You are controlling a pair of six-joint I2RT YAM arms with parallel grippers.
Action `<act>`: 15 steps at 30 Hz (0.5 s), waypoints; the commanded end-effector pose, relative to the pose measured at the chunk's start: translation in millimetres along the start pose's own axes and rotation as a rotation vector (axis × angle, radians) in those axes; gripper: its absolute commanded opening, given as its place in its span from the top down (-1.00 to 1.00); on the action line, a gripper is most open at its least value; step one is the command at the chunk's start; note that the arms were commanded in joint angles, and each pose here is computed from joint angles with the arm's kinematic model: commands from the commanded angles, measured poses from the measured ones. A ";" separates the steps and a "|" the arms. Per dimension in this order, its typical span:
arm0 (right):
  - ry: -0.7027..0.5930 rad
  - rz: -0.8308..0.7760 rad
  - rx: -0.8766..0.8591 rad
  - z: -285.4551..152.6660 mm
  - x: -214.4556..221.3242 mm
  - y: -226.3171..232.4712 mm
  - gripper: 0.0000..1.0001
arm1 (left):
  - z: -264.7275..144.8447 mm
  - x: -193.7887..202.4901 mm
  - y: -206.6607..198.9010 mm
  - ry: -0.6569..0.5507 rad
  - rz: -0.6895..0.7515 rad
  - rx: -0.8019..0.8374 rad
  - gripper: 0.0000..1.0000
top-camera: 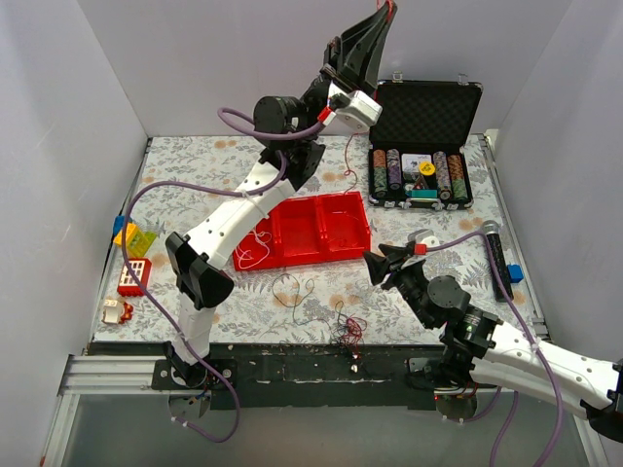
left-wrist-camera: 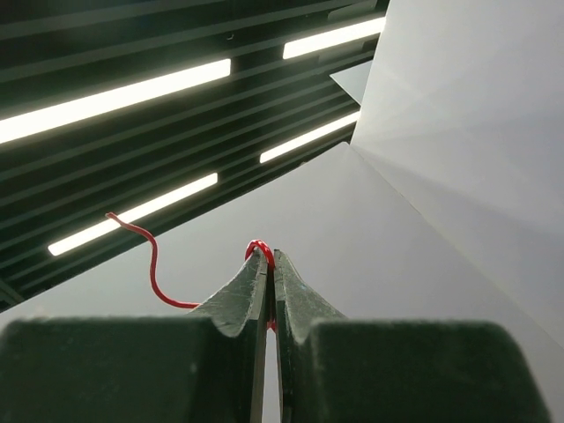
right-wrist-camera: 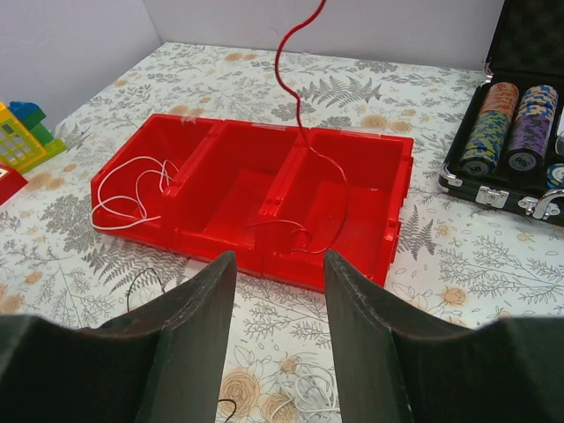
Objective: Untangle the cables
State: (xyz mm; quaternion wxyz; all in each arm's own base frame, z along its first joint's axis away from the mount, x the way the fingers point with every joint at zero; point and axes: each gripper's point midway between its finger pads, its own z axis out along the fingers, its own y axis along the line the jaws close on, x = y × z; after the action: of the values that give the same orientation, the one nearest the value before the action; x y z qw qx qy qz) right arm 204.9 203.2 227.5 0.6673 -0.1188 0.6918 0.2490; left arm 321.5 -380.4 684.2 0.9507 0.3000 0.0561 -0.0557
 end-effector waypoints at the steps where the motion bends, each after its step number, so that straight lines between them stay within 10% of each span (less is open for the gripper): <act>1: -0.015 0.019 0.009 -1.6 -3.8 -2.6 -0.04 | -1.6 -13.2 18.6 -0.003 0.043 -0.019 1.00; 15: -0.007 0.037 0.009 -4.0 -0.9 -3.4 -0.02 | -7.1 21.0 -2.4 0.039 0.138 0.027 1.00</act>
State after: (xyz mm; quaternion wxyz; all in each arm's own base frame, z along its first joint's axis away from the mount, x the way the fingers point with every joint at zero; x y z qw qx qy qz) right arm 202.5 199.7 217.7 0.6577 -0.1188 0.7018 0.2466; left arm 338.9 -389.1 673.3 0.9477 0.3147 0.0506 -0.0147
